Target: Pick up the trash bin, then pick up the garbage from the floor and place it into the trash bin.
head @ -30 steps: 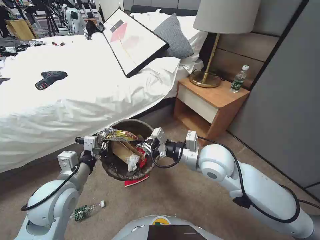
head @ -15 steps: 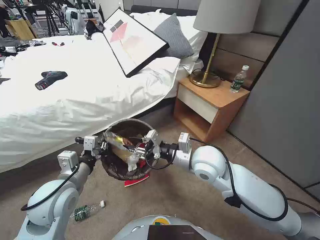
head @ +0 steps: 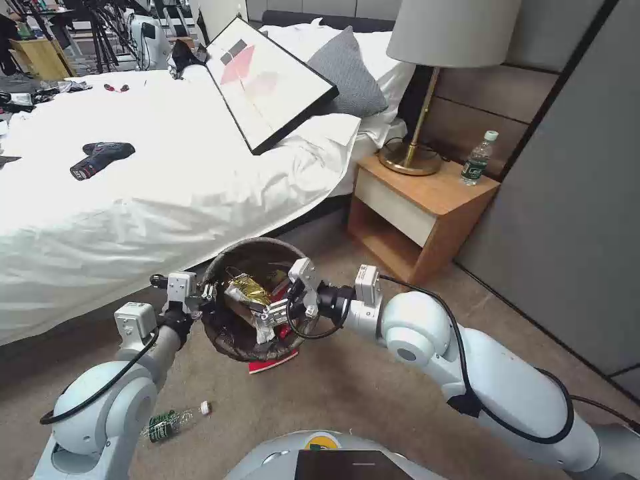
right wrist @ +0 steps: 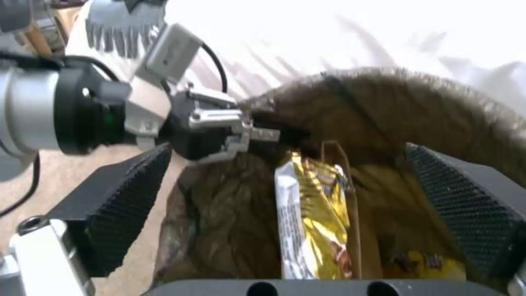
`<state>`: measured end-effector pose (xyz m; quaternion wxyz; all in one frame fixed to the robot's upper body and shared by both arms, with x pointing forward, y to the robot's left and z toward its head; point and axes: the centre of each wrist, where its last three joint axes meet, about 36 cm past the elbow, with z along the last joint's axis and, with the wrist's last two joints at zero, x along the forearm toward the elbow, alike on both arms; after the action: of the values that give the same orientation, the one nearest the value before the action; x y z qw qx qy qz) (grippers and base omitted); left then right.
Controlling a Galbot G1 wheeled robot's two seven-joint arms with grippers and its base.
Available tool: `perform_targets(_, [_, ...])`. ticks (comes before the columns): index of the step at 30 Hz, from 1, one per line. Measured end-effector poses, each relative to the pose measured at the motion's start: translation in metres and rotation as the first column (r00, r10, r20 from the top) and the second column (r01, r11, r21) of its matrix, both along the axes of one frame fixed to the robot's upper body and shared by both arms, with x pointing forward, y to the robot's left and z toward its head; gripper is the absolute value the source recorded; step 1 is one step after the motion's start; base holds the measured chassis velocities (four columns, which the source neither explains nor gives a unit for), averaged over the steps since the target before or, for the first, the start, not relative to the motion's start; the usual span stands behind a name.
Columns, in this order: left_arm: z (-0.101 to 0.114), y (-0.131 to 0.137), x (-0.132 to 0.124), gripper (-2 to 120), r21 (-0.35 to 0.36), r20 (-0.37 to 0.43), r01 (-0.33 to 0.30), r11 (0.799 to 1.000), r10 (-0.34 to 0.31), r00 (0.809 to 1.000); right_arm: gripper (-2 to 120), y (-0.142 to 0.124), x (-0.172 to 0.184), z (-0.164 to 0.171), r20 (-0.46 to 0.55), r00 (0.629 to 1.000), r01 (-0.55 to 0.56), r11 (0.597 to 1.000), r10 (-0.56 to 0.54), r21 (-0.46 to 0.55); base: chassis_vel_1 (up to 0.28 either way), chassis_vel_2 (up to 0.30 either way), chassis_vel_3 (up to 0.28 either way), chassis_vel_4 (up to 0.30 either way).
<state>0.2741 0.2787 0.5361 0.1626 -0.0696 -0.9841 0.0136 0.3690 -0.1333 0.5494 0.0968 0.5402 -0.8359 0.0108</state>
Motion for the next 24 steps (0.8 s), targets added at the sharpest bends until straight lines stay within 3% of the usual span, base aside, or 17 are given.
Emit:
perform_targets(9, [0.0,-0.001,-0.001,2,-0.002,-0.001,0.002,1.0,-0.002,1.0,100,-0.003,-0.005,0.014,0.02,1.0,0.016,0.999,-0.017,0.04,0.0,0.0,0.0,0.0])
perform_targets(19, [0.0,-0.002,-0.001,2,-0.006,0.0,0.002,1.0,-0.002,1.0,100,-0.026,-0.017,0.06,0.09,0.995,0.042,0.992,-0.053,0.122,0.0,0.0,0.0,0.0])
perform_targets(24, [0.0,-0.002,-0.001,2,-0.006,0.004,-0.001,1.0,0.001,1.0,100,-0.041,-0.027,0.059,0.106,0.984,0.129,0.982,-0.144,0.139,0.0,0.0,0.0,0.0])
